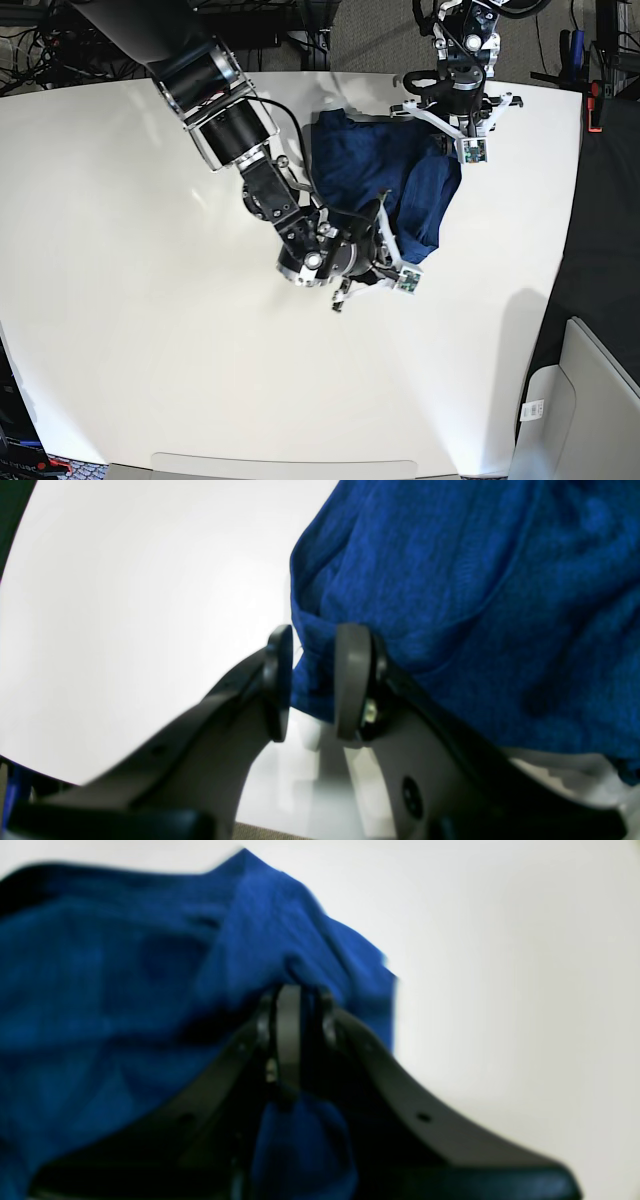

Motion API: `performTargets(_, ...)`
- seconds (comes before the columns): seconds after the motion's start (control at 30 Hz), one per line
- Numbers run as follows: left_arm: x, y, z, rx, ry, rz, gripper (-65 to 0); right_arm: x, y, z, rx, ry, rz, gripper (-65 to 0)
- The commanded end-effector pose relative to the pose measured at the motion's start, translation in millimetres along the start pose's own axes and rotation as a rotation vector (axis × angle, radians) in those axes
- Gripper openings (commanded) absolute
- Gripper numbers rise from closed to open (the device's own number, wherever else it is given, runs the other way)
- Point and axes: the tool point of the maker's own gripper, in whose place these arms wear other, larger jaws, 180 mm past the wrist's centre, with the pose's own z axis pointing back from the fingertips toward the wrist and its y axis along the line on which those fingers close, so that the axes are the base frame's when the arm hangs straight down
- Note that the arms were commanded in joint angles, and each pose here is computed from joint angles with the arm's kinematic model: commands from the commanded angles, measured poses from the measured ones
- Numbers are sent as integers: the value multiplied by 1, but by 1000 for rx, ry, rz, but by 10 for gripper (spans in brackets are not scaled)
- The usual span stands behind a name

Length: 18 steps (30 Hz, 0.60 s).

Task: Fold the T-shirt properly

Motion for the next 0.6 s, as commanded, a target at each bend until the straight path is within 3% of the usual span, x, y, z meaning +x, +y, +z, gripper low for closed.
performTargets(0.0,10,1,3,2,-40,-2,-504,20,-10,3,-14,-67,14,-607)
performTargets(0.13,10,1,3,2,-40,-2,-504,7,-4,-15,16,-113,-14,-607)
performTargets(0.27,10,0,3,2,-40,0,-504,26,1,-17,43,-271,-62,-607)
performTargets(0.57,9,0,4,0,-38,-1,-504,100,0,26,55,-602,-108,-607)
